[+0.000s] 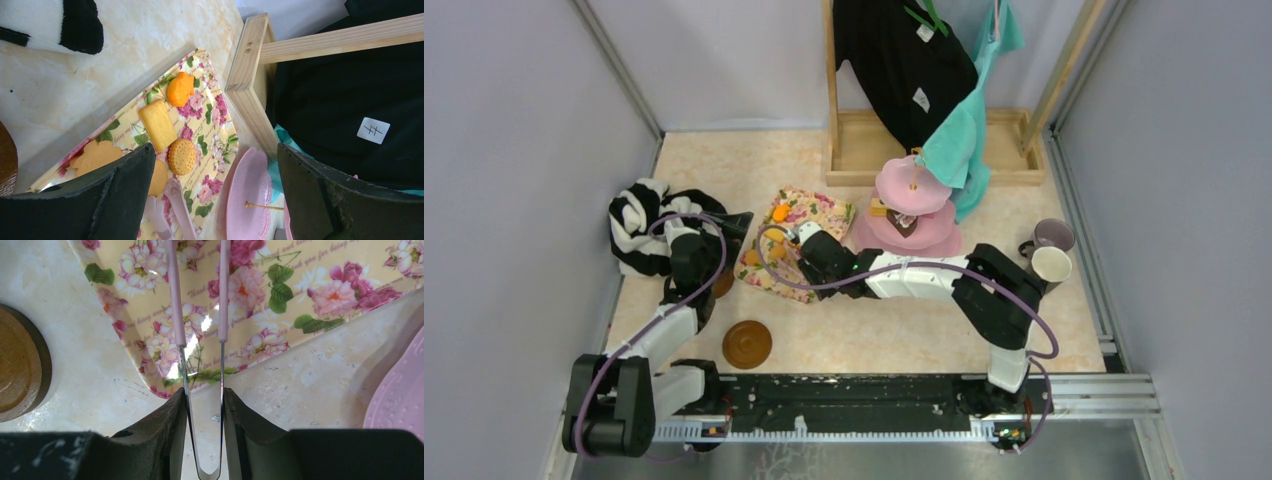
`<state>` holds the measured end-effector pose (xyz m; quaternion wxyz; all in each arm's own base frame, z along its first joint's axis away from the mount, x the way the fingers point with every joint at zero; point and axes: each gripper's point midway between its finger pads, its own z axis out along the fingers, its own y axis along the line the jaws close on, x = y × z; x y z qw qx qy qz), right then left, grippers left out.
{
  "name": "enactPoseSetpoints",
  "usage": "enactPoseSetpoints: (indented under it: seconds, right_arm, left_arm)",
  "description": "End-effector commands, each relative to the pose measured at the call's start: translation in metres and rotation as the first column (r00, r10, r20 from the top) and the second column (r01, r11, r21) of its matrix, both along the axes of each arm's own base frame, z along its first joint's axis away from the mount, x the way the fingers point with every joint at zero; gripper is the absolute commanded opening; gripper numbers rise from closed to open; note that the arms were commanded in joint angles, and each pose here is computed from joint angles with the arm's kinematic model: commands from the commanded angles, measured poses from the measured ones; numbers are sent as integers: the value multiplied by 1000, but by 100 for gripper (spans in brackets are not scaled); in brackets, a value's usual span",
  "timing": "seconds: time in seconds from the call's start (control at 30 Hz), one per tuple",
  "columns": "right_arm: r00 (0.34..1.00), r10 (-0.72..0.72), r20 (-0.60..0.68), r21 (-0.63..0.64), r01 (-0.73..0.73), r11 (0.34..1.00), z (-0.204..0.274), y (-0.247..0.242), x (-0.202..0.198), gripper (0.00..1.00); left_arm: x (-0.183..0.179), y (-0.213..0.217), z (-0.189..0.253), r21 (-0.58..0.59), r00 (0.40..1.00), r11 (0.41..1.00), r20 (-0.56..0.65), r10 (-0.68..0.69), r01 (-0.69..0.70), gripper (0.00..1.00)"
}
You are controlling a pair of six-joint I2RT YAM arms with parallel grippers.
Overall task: Serve the afternoon tea
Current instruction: Pick up the desert from the tray.
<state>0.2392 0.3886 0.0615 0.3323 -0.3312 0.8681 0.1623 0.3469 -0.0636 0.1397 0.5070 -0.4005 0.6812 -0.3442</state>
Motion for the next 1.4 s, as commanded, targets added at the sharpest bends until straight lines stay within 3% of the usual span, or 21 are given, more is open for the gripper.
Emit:
enactPoseSetpoints:
  seconds: [0.0, 1.37]
  right_arm:
    - [999, -7, 35, 65, 5, 998, 24, 19, 9, 31]
    - [999, -2, 37, 93, -1, 996, 22, 35, 41, 33]
  left_arm:
    - [4, 2, 11, 0, 999, 1000, 38, 7, -7, 96]
    - [12, -1, 2, -16, 1000, 1000, 20, 0, 0, 96]
